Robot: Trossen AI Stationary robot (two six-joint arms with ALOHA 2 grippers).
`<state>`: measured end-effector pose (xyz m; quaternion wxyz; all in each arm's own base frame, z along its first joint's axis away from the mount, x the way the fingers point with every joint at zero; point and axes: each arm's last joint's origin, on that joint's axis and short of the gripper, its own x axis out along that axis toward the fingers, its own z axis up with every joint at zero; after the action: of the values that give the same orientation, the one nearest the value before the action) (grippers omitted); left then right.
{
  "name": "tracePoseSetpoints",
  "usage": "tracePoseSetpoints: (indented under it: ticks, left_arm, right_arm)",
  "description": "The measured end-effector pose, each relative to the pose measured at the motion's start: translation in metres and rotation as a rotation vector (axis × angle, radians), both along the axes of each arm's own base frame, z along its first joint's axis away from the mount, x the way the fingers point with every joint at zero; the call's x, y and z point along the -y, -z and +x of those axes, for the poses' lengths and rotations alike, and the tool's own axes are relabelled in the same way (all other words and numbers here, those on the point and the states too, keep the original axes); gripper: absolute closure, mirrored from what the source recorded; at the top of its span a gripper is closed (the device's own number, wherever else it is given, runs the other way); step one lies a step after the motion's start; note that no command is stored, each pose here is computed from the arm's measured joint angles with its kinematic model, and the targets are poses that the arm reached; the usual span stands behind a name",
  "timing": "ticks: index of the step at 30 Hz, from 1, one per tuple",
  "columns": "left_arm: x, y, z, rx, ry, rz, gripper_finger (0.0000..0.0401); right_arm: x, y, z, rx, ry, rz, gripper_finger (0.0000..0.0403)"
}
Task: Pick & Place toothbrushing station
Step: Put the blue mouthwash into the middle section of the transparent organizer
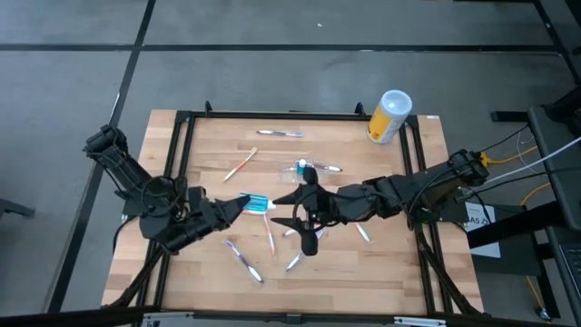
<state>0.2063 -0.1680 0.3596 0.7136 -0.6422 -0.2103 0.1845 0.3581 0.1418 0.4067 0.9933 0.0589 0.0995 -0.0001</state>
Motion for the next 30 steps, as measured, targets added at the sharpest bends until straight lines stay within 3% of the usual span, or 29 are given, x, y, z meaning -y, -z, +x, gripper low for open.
tracePoseSetpoints:
  ticks: [14,30]
  left_arm:
    - [0.009,-0.002,-0.012,-0.017,-0.01,0.0,0.0321]
    - [0.003,-0.003,-0.006,-0.02,-0.024,0.02,0.0319]
  right_arm:
    - [0.017,0.002,0.01,0.002,0.036,0.059,0.0209]
    - [0.016,0.004,0.013,0.007,0.02,0.069,0.0209]
